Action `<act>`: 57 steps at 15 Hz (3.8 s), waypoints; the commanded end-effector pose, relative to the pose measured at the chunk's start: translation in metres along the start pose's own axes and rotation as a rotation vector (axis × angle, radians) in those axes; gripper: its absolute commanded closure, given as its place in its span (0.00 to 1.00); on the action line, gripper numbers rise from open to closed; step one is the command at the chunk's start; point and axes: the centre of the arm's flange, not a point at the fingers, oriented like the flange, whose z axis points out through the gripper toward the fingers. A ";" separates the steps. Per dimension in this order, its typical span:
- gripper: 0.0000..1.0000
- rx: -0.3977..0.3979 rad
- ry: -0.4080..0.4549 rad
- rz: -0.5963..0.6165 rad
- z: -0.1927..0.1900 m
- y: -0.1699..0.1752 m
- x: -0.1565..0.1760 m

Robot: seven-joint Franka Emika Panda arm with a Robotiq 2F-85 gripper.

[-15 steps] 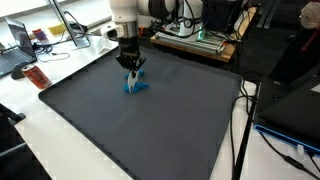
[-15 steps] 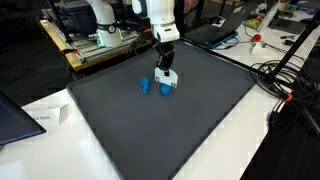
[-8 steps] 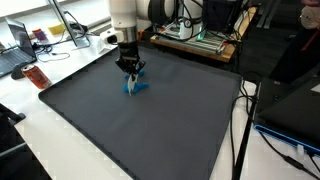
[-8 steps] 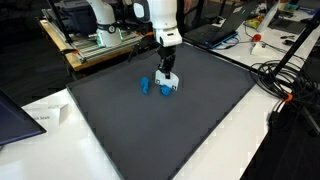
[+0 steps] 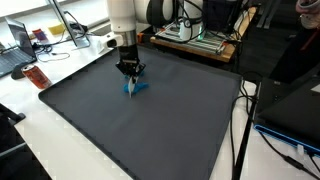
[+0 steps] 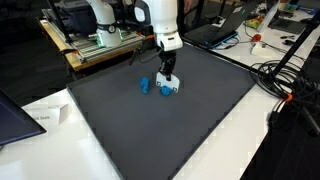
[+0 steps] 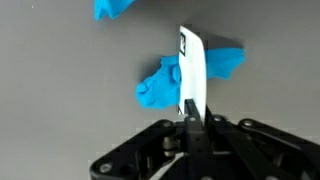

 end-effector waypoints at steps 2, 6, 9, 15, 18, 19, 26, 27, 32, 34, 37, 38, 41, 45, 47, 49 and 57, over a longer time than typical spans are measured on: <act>0.99 0.064 0.008 0.021 0.038 0.005 0.002; 0.99 0.061 0.040 0.052 0.030 0.006 0.009; 0.99 0.026 0.052 0.036 0.018 0.001 0.020; 0.99 -0.138 0.030 0.060 0.007 0.000 0.036; 0.99 -0.185 0.018 0.082 0.000 0.004 0.037; 0.99 -0.183 0.012 0.080 -0.003 0.004 0.036; 0.99 -0.096 -0.029 0.068 -0.048 -0.011 0.031; 0.99 -0.107 -0.027 0.080 -0.056 -0.011 0.031; 0.99 -0.191 -0.082 0.136 -0.081 -0.009 0.029; 0.99 -0.234 -0.114 0.168 -0.083 -0.011 0.027; 0.99 -0.330 -0.124 0.229 -0.079 -0.018 0.029; 0.99 -0.361 -0.126 0.242 -0.078 -0.022 0.031; 0.99 -0.449 -0.134 0.277 -0.074 -0.036 0.035; 0.99 -0.545 -0.153 0.320 -0.066 -0.052 0.039; 0.99 -0.577 -0.165 0.340 -0.062 -0.057 0.041; 0.99 -0.607 -0.181 0.359 -0.056 -0.059 0.043; 0.99 -0.722 -0.214 0.447 -0.022 -0.056 0.052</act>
